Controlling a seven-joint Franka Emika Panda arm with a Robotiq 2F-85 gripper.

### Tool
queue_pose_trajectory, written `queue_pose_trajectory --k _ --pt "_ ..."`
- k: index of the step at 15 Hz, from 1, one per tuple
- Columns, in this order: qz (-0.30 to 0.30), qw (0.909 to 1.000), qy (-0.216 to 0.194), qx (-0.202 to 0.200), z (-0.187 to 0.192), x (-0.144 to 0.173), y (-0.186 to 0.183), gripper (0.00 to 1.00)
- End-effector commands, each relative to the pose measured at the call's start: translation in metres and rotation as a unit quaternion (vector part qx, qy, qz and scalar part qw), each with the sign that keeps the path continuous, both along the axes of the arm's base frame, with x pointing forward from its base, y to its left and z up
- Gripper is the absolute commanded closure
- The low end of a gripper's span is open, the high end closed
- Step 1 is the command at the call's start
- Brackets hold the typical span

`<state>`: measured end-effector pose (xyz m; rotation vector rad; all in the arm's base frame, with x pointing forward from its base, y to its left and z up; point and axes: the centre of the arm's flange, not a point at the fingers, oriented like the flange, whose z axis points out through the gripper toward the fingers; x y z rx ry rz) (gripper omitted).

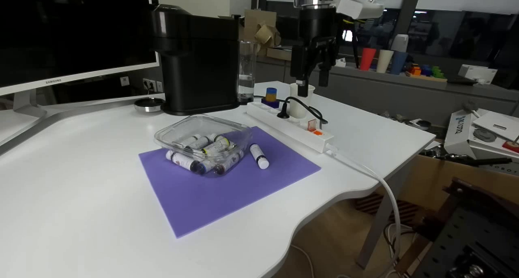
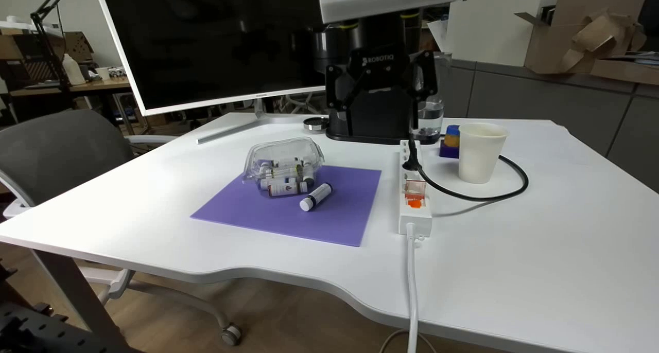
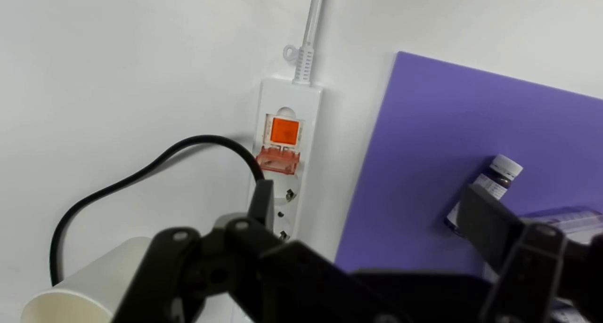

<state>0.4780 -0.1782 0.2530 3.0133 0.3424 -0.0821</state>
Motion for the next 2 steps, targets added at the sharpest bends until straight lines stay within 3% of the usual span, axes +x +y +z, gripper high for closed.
queue_pose_trajectory --k 1,2 --pt "-0.044 0.9989 -0.007 0.012 0.017 -0.0085 0.0012 0.0" --pt "-0.051 0.9985 -0.004 0.016 0.0179 -0.0088 0.0001 0.0"
